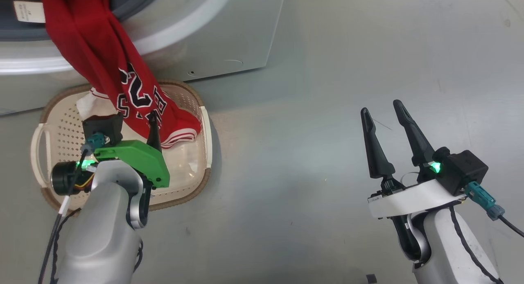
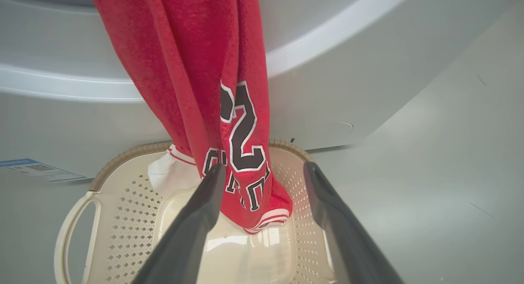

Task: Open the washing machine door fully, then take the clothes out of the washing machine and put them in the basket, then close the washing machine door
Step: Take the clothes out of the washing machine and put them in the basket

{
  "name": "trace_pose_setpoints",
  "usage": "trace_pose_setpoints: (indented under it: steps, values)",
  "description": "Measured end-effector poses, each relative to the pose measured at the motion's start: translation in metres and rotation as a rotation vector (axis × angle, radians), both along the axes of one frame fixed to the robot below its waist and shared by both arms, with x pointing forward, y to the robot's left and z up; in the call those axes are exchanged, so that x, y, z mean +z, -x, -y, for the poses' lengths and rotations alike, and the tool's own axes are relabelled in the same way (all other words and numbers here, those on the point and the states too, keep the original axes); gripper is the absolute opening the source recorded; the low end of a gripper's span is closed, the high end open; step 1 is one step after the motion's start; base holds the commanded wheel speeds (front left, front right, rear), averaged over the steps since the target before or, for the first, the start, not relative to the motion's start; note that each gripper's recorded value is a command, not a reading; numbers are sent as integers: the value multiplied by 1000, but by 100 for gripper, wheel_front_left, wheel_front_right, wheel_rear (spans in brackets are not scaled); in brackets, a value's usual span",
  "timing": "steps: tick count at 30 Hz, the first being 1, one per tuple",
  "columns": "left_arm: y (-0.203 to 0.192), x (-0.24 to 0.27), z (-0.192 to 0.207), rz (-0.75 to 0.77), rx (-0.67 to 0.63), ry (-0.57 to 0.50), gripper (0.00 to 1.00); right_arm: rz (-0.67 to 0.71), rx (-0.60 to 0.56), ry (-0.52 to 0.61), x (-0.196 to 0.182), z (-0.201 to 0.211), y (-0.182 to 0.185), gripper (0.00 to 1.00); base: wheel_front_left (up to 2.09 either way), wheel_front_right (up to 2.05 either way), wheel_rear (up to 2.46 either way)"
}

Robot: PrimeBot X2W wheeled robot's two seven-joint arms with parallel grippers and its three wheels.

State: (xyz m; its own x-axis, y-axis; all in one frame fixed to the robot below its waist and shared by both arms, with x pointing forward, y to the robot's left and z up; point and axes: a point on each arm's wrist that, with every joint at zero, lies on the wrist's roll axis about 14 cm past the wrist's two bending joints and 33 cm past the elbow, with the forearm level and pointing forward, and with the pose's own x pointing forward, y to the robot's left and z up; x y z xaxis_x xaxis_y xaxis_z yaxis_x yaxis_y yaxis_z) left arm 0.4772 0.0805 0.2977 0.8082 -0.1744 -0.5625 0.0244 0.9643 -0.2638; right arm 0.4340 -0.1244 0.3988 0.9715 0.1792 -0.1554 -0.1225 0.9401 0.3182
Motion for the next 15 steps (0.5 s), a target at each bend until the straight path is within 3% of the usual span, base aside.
trace_pose_setpoints:
  steps: [7, 15]
  values:
    - [-25, -26, 16, -104, -30, 19, 100, -37, -34, 9, -15, 13, -4, 100, 0, 0, 0]
    - [-45, -51, 5, -191, -21, -7, 100, -56, -62, 22, -23, 25, -7, 100, 0, 0, 0]
